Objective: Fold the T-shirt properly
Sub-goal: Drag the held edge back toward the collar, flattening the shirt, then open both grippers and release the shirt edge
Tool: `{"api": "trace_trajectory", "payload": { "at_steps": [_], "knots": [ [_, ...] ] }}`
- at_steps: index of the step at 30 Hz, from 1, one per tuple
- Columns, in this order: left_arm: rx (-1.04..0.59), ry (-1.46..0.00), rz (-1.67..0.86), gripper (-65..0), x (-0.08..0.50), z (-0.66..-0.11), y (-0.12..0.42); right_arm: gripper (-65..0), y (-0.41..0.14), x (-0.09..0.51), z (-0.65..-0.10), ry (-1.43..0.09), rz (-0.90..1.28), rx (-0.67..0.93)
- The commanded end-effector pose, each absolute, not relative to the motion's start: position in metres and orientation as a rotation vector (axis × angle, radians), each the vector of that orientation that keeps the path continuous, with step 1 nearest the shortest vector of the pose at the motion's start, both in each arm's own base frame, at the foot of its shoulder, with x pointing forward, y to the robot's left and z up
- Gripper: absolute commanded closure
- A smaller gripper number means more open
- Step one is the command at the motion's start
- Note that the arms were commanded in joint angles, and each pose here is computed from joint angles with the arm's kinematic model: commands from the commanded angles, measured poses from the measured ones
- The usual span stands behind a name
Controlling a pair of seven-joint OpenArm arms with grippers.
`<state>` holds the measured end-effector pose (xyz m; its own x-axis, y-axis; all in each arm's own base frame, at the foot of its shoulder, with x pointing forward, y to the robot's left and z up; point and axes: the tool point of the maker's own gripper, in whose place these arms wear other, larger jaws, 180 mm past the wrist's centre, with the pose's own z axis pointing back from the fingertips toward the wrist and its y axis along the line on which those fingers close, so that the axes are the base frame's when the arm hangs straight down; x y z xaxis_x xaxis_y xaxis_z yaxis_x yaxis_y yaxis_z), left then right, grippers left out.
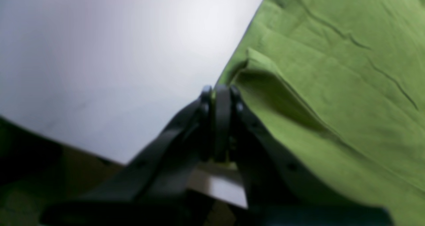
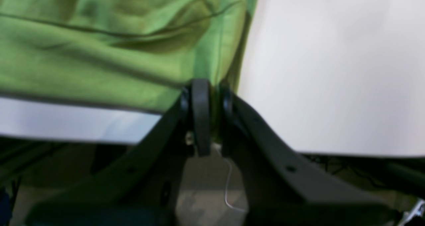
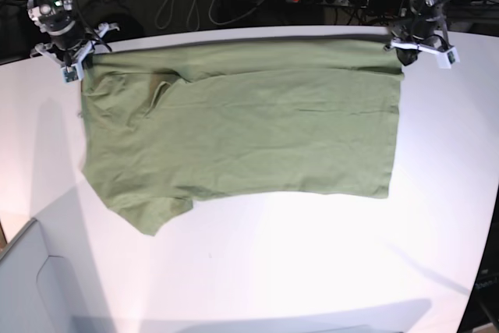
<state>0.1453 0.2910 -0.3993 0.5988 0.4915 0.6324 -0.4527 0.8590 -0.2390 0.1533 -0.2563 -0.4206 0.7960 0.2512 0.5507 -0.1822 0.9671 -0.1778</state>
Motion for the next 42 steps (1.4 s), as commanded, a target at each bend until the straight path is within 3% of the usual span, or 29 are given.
{"api": "trace_trajectory", "payload": {
  "at_steps": [1,14,16,20,22,25,34,42],
  "knots": [
    [-0.038,-0.774,0.539,0.0,0.146,-0.392,0.297,-0.1,-0.258,0.16,-0.411,-0.64,0.252,-0.131],
    [-0.031,-0.752,0.537,0.0,0.137,-0.395,0.297,-1.3,-0.258,0.152,-0.413,-0.617,0.255,-0.13],
    [-0.031,-0.753,0.536,-5.7,0.138,-0.395,0.297,-6.4,-0.257,0.152,-0.413,-0.617,0.256,-0.129],
    [-0.025,-0.74,0.532,-21.3,0.131,-0.395,0.297,-23.7,-0.257,0.147,-0.414,-0.61,0.258,-0.126],
    [-0.024,-0.742,0.53,-23.4,0.13,-0.394,0.297,-34.2,-0.254,0.149,-0.406,-0.631,0.267,-0.129],
    [-0.018,-0.776,0.515,-23.8,0.137,-0.382,0.297,-41.7,-0.247,0.156,-0.389,-0.678,0.293,-0.133],
    [0.055,-0.909,0.51,-23.9,0.153,-0.337,0.321,-42.0,-0.24,0.184,-0.36,-0.779,0.317,-0.15],
    [0.037,-1.105,0.507,-24.0,0.223,-0.299,0.336,-42.0,-0.217,0.264,-0.329,-0.961,0.338,-0.122]
  ]
}}
